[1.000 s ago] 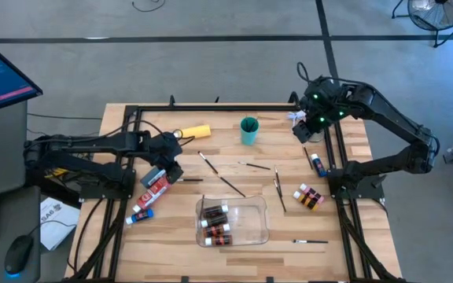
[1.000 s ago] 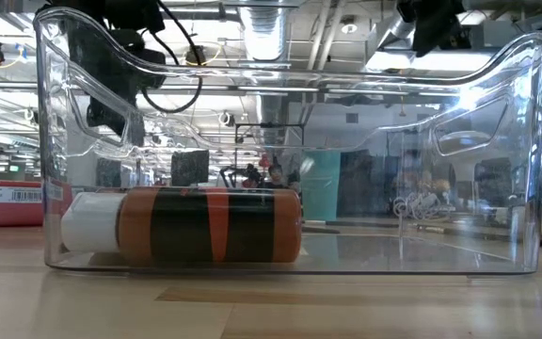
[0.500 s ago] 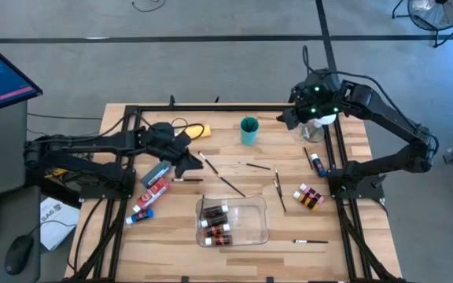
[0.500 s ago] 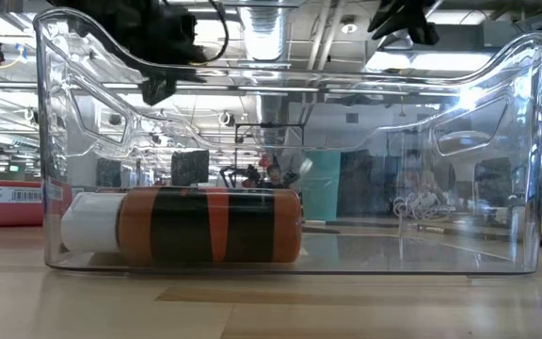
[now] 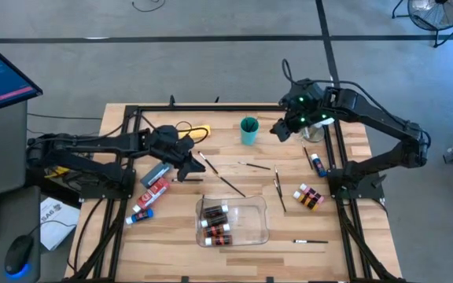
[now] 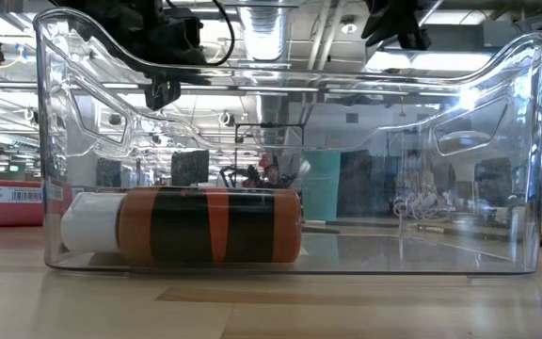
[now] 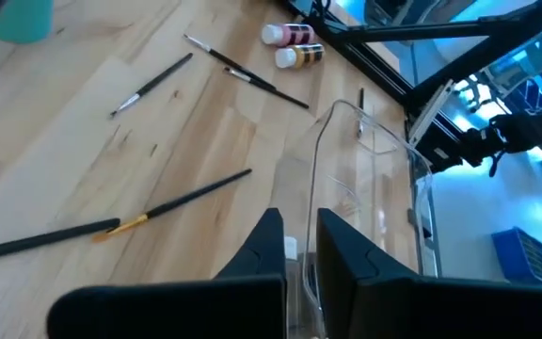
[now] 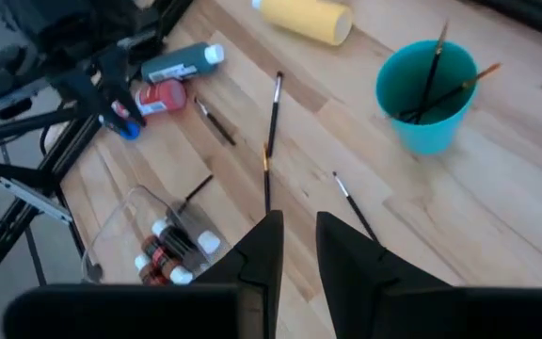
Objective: Pick & Place Paint Supplies
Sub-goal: Put the blue paint bottle into the transparent bin
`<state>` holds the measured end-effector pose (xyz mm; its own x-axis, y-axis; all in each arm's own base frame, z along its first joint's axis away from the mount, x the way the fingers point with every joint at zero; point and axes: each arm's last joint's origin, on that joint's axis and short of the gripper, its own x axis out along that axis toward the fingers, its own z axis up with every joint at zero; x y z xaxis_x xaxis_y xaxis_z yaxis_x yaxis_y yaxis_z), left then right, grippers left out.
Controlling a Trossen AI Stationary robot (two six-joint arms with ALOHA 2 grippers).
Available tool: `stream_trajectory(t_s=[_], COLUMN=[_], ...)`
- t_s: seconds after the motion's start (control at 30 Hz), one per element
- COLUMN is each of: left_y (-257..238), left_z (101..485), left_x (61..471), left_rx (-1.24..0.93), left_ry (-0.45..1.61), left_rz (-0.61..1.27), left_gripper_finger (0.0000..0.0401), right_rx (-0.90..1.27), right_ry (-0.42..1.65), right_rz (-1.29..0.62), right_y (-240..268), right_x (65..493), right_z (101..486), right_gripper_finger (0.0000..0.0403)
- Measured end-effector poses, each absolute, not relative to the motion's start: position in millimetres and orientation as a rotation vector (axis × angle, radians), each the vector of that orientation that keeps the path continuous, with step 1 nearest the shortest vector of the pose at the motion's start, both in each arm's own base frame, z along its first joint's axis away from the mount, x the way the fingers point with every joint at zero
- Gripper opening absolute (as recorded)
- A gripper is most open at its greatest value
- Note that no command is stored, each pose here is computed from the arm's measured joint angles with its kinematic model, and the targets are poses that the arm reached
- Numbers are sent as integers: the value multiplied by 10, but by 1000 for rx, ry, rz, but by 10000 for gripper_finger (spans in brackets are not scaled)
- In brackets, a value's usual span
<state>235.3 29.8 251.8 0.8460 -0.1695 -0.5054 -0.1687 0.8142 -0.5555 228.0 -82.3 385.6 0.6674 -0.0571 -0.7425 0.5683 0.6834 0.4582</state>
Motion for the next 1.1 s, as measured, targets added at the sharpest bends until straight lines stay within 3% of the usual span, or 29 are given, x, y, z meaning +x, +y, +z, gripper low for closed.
stream_trajectory(t_s=[0.17,0.43,0.6,0.8,1.1], left_y=[294,296,300,311,329], left_z=[2507,2498,2500,2474,2253], left_x=[2346,2341,2342,2326,2118], left_rx=[-630,-627,-620,-624,-617], left_ry=[586,594,589,611,884], left_rz=[-4,5,12,66,289], left_gripper_finger=[1,1,1,1,2], right_rx=[746,802,749,730,688], right_ry=[837,1286,1390,1375,1110], right_rz=[-382,-562,-671,-677,-485], right_y=[-748,-654,-670,-698,-711], right_x=[2265,1896,1813,1881,2151], right_z=[3815,3537,3353,3182,3260], right_gripper_finger=[61,49,40,35,33])
